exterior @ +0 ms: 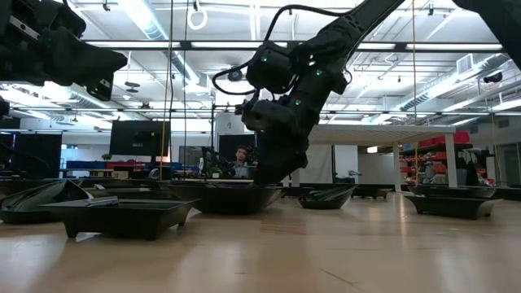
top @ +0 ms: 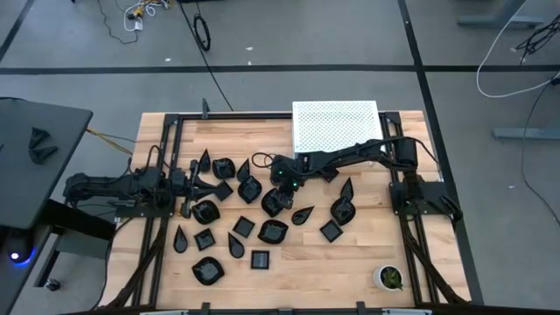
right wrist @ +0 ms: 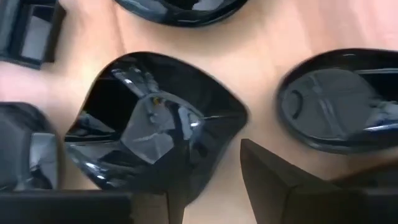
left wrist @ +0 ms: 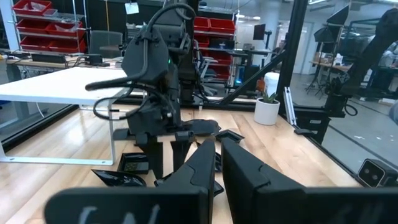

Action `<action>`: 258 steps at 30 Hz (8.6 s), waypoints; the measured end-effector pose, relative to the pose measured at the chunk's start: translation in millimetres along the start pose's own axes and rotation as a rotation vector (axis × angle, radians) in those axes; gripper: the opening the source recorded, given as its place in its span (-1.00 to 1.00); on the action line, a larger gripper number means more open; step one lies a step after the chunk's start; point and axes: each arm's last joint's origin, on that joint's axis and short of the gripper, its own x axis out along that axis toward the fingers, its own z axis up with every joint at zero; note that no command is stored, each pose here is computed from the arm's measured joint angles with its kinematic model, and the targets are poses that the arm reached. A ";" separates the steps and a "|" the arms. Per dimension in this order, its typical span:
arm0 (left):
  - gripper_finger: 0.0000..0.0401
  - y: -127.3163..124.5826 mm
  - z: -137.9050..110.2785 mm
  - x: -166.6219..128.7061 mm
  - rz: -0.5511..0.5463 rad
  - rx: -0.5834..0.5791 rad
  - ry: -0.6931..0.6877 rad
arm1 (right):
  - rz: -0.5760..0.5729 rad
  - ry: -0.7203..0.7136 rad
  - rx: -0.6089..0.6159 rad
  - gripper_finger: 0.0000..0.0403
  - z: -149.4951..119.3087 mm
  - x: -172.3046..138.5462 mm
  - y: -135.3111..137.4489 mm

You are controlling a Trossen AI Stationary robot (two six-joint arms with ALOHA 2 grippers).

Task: Pick & Place Mini shaped plates
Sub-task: Put the black leaf shaped plate on the shelf, then put the black drop shaped plate on the shelf

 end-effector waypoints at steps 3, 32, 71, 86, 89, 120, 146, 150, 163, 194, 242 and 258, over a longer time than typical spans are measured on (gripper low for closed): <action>-0.84 0.0 0.2 0.0 0.000 0.000 -0.001 | 0.010 -0.002 0.004 -0.29 0.2 1.9 -0.3; -0.84 0.0 -0.2 0.0 0.000 -0.001 0.002 | 0.035 -0.230 -0.070 -0.98 25.3 -77.1 11.8; -0.84 0.7 -0.2 0.0 0.023 -0.024 0.000 | -0.419 -0.332 0.537 -0.98 -126.6 -301.3 -213.4; -0.84 0.6 -0.1 0.0 0.022 -0.026 0.000 | -0.510 -0.283 0.560 -0.71 -129.4 -300.8 -217.6; -0.84 0.7 -0.2 0.0 0.023 -0.026 0.000 | -0.511 -0.284 0.559 -0.59 -129.3 -300.9 -217.7; -0.84 0.7 -0.2 0.0 0.022 -0.027 0.000 | 0.120 -0.118 -0.333 -0.32 -50.0 -196.0 24.2; -0.84 0.6 0.0 0.0 0.022 -0.025 -0.002 | -0.005 0.384 0.208 -0.32 -67.7 -50.4 19.7; -0.84 0.8 0.0 0.0 0.029 -0.011 -0.002 | 0.010 0.402 0.214 -0.32 -71.4 -48.7 30.2; -0.84 1.6 0.0 0.0 0.056 0.001 -0.004 | -0.056 0.235 0.256 -0.32 -78.1 -31.1 21.0; -0.84 1.6 0.0 0.0 0.055 -0.008 -0.004 | 0.082 0.122 0.064 -0.32 -68.1 -27.1 35.6; -0.84 1.6 -0.1 0.0 0.055 -0.008 -0.003 | 0.018 -0.727 0.042 -0.97 -20.3 -255.5 -11.9; -0.84 1.9 0.0 -0.1 0.064 -0.005 -0.004 | -0.253 -0.610 0.344 -0.97 -18.5 -231.7 -141.2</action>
